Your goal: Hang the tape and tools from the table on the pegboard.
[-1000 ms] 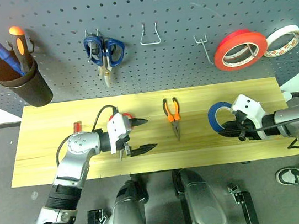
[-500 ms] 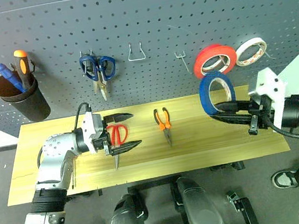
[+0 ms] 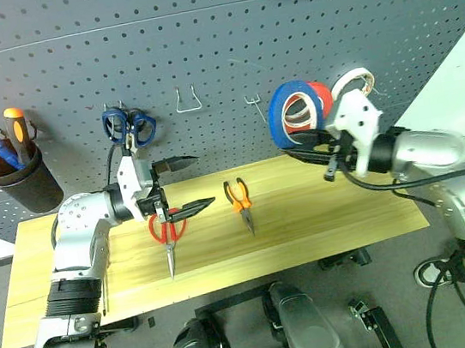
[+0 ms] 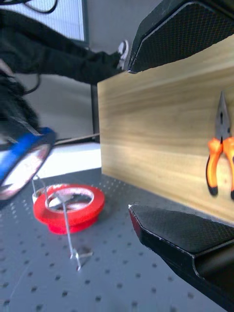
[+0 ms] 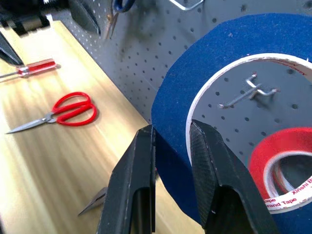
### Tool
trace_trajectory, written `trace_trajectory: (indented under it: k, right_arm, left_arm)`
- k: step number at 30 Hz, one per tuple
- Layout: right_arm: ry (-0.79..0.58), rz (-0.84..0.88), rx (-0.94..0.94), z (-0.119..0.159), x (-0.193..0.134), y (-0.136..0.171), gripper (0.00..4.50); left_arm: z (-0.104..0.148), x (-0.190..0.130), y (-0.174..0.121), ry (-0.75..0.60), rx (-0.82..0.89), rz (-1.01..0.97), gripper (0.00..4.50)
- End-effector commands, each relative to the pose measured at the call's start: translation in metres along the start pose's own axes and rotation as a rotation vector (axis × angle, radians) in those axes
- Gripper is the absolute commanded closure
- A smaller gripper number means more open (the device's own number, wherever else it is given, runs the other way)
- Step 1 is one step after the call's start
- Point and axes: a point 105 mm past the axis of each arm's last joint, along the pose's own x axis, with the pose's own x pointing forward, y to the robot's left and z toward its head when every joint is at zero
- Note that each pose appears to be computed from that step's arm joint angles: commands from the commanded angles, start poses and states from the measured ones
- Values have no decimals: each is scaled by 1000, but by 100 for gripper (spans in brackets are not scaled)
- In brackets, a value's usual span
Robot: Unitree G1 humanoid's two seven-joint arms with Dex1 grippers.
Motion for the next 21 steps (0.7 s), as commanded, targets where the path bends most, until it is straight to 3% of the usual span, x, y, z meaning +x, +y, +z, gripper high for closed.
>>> trace_trajectory:
  k: [1, 10, 18, 19, 21]
  right_arm:
    - [-52, -15, -56, 11, 12, -1, 385]
    - [-69, -66, -77, 1, 52, -10, 385]
    - [-1, -159, -113, -16, 89, -25, 385]
    - [-3, -158, -112, -15, 90, -25, 313]
    - [-19, -151, -115, -12, 91, -24, 260]
  left_arm:
    - [17, -5, 8, -44, 35, 24, 0]
    - [26, -12, 2, -77, -6, 25, 0]
    - [25, -15, 2, -54, 2, 43, 0]
    - [25, -15, 2, -53, 2, 44, 0]
    - [24, -17, 0, -49, -1, 47, 0]
